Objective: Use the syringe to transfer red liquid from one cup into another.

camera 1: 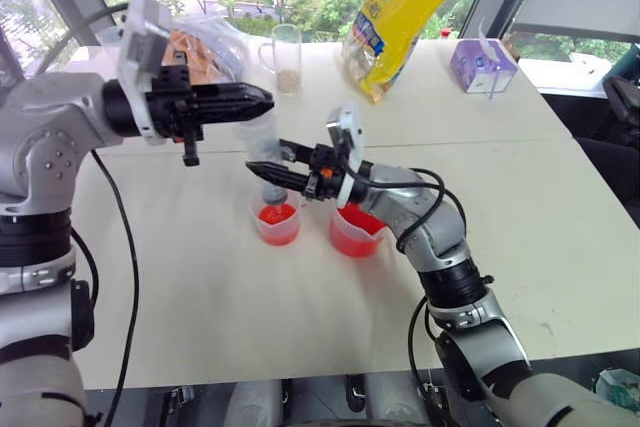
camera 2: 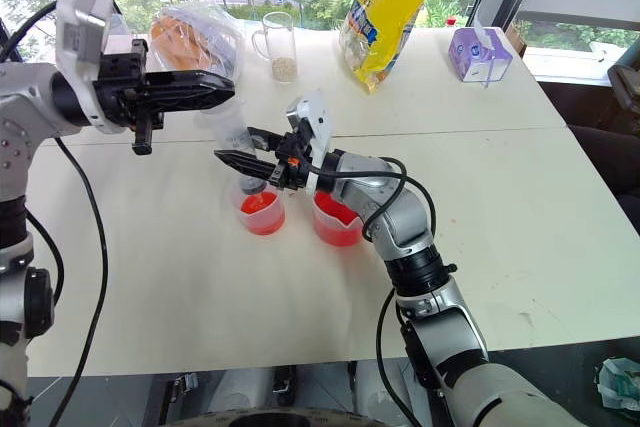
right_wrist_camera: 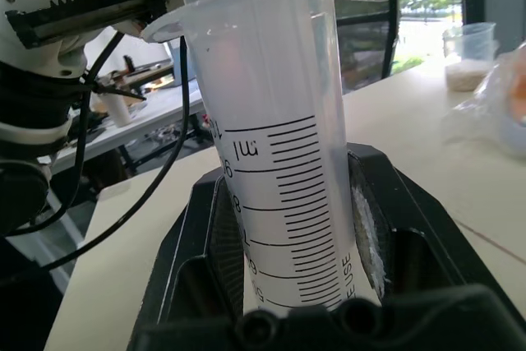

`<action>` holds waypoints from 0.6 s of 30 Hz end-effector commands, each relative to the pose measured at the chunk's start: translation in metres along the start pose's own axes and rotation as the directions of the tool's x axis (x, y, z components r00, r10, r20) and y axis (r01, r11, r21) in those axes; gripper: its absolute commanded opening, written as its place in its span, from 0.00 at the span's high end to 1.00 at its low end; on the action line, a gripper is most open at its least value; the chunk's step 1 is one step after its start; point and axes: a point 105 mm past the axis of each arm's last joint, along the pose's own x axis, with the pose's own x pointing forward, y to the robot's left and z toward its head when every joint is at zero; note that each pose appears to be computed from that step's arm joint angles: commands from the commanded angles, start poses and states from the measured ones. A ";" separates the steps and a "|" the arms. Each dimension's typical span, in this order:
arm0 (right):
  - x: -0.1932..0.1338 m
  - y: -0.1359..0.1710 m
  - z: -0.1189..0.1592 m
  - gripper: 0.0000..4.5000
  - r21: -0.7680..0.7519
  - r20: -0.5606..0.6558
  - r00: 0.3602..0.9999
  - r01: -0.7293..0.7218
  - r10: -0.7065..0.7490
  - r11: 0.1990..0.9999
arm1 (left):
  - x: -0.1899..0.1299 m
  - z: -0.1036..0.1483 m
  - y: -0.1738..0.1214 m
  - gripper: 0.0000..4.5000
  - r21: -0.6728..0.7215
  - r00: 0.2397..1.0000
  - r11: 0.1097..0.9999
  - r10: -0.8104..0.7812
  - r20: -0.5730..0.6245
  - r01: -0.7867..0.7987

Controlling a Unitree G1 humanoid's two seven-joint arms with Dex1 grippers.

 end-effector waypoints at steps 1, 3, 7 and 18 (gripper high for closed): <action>0.003 0.009 0.051 0.68 -0.090 0.158 0.987 -0.029 0.043 0.996 | 0.004 -0.001 -0.003 0.66 -0.077 1.000 0.997 -0.027 0.011 0.028; 0.004 0.010 0.051 0.68 -0.082 0.156 0.987 -0.032 0.045 0.996 | 0.000 0.007 -0.002 0.44 -0.095 0.999 0.995 -0.021 0.045 0.025; 0.005 0.011 0.052 0.68 -0.067 0.158 0.987 -0.033 0.043 0.997 | -0.011 0.020 0.002 0.06 -0.100 0.996 0.995 0.004 0.088 0.005; -0.024 -0.009 0.103 0.68 0.015 0.253 0.961 0.114 -0.114 0.993 | -0.028 -0.004 -0.017 0.06 -0.068 0.994 0.995 -0.075 -0.086 0.069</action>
